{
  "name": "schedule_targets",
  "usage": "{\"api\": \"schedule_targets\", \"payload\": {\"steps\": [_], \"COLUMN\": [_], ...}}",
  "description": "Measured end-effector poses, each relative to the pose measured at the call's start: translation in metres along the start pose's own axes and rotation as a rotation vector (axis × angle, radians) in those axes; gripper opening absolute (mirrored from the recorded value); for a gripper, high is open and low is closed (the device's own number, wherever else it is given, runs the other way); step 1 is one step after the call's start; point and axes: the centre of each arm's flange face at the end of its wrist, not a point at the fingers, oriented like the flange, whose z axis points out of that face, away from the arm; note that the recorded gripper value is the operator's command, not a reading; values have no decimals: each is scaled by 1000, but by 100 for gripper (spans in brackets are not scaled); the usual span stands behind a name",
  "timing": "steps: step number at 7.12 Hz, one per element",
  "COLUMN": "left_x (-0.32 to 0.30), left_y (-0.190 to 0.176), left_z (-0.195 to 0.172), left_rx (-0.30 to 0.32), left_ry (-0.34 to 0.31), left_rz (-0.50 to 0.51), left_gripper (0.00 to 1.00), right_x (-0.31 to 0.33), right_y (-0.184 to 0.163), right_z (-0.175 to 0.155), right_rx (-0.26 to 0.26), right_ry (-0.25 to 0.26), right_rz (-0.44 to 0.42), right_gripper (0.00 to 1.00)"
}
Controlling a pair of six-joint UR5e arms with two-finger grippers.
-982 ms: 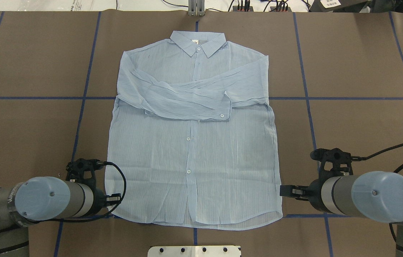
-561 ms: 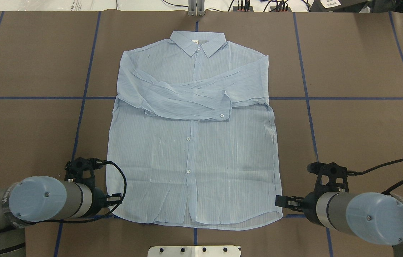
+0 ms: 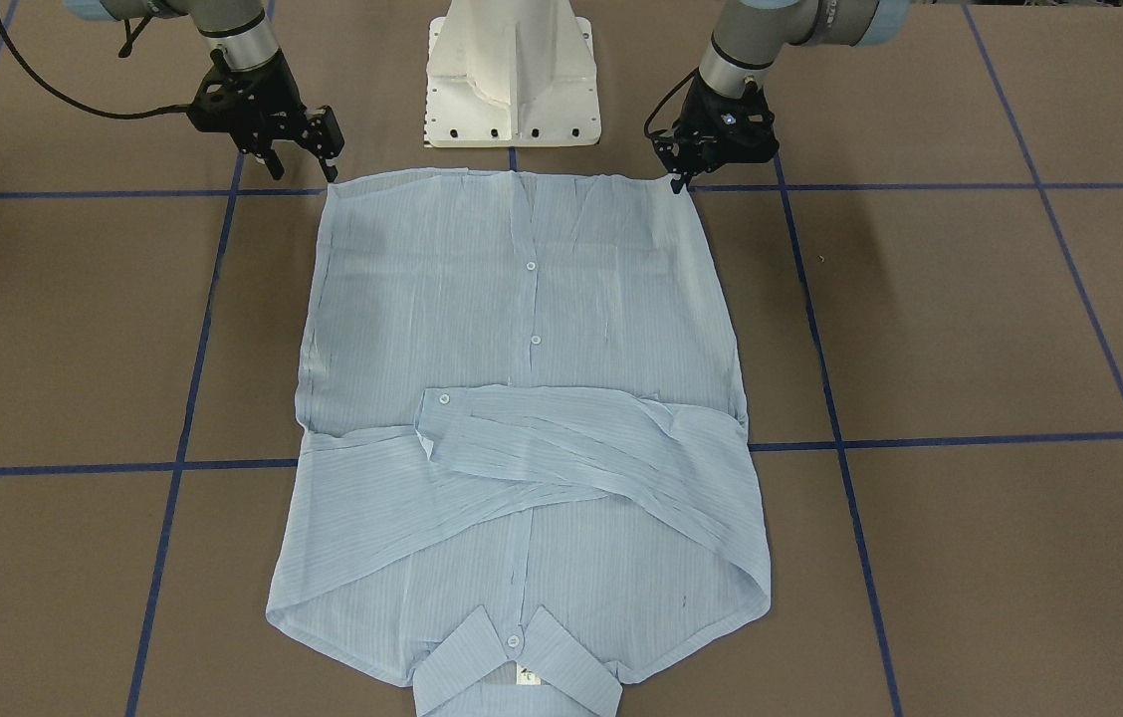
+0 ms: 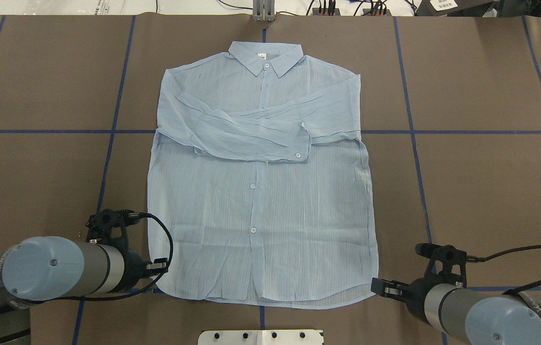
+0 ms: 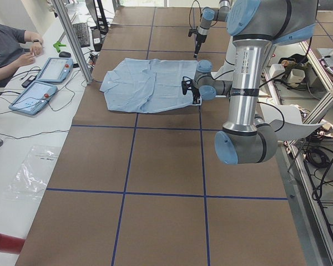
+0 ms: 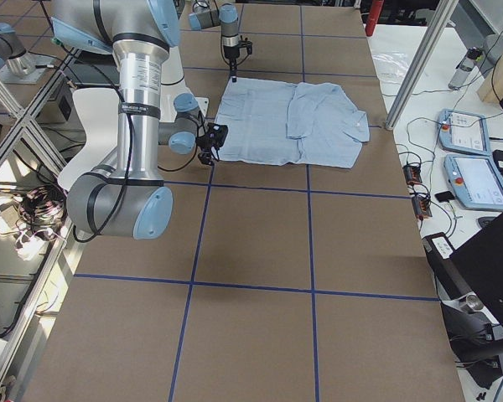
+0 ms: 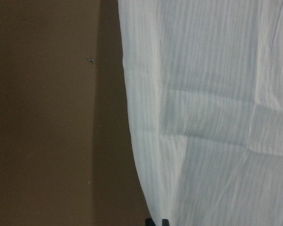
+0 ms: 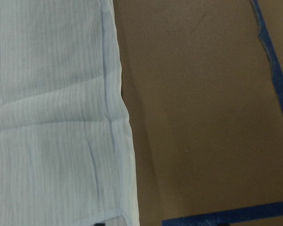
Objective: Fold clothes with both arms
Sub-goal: 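Lower both grippers to the hem corners nearest the robot and grasp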
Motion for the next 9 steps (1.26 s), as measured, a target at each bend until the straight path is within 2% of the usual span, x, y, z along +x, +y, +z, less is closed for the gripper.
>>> {"api": "schedule_targets", "payload": {"steps": [7, 8, 9], "left_x": [0, 0, 0], "left_y": [0, 0, 0], "left_z": [-5, -6, -6], "left_rx": [10, 10, 10], "left_ry": [7, 7, 8], "left_rz": [0, 0, 0], "left_gripper": [0, 0, 0], "right_x": [-11, -13, -14], "right_y": [26, 27, 29], "right_z": [17, 20, 23], "right_rx": [86, 91, 96], "right_ry": [-20, -20, -19], "right_rz": [-43, -48, -52], "right_gripper": [44, 37, 19]}}
